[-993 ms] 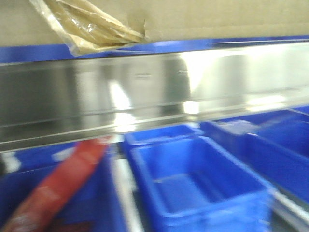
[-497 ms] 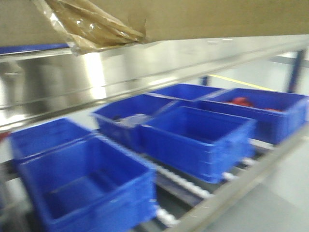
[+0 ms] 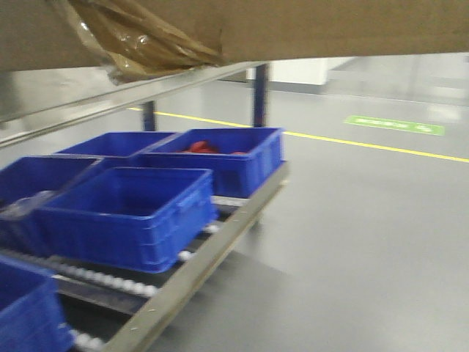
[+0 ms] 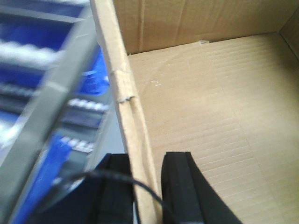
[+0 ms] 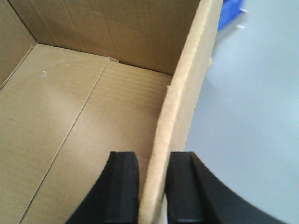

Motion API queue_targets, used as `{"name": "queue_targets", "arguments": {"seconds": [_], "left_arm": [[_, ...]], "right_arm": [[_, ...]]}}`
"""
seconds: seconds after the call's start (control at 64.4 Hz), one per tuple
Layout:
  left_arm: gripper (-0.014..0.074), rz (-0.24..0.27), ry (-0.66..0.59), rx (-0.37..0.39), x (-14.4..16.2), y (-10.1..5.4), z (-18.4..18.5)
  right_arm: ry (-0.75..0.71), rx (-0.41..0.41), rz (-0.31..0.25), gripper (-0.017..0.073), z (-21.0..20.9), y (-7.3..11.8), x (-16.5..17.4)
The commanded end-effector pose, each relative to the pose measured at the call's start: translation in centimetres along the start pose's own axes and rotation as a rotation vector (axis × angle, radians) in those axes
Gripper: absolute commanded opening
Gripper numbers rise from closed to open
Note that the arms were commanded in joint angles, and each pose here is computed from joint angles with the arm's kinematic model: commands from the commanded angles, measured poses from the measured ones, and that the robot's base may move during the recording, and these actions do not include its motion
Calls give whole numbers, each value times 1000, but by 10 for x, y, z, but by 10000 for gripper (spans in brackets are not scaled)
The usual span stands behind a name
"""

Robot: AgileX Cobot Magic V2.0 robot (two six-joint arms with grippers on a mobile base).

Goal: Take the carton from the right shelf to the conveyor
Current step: 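Hold the carton with both grippers while the base backs away from the shelf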

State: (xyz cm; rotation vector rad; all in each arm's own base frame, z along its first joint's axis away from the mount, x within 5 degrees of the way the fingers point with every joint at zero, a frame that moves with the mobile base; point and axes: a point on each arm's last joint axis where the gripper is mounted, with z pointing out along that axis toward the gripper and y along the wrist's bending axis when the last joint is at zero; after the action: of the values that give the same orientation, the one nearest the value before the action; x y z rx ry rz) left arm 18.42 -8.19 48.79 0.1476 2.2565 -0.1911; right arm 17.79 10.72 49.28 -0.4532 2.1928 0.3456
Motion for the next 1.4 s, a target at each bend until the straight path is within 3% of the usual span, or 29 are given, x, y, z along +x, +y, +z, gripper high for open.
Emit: {"name": "queue_targets", "arguments": {"seconds": [0.0,1.381], "left_arm": [[-16,11,-57,26,-4,-1,-7],[-16,17,-63,9,-5,0,-7]], "right_arm": [[-82,-45,-28,-69,-11,4,-5],[-82,-45,-28,-69,-11,4,-5]]}}
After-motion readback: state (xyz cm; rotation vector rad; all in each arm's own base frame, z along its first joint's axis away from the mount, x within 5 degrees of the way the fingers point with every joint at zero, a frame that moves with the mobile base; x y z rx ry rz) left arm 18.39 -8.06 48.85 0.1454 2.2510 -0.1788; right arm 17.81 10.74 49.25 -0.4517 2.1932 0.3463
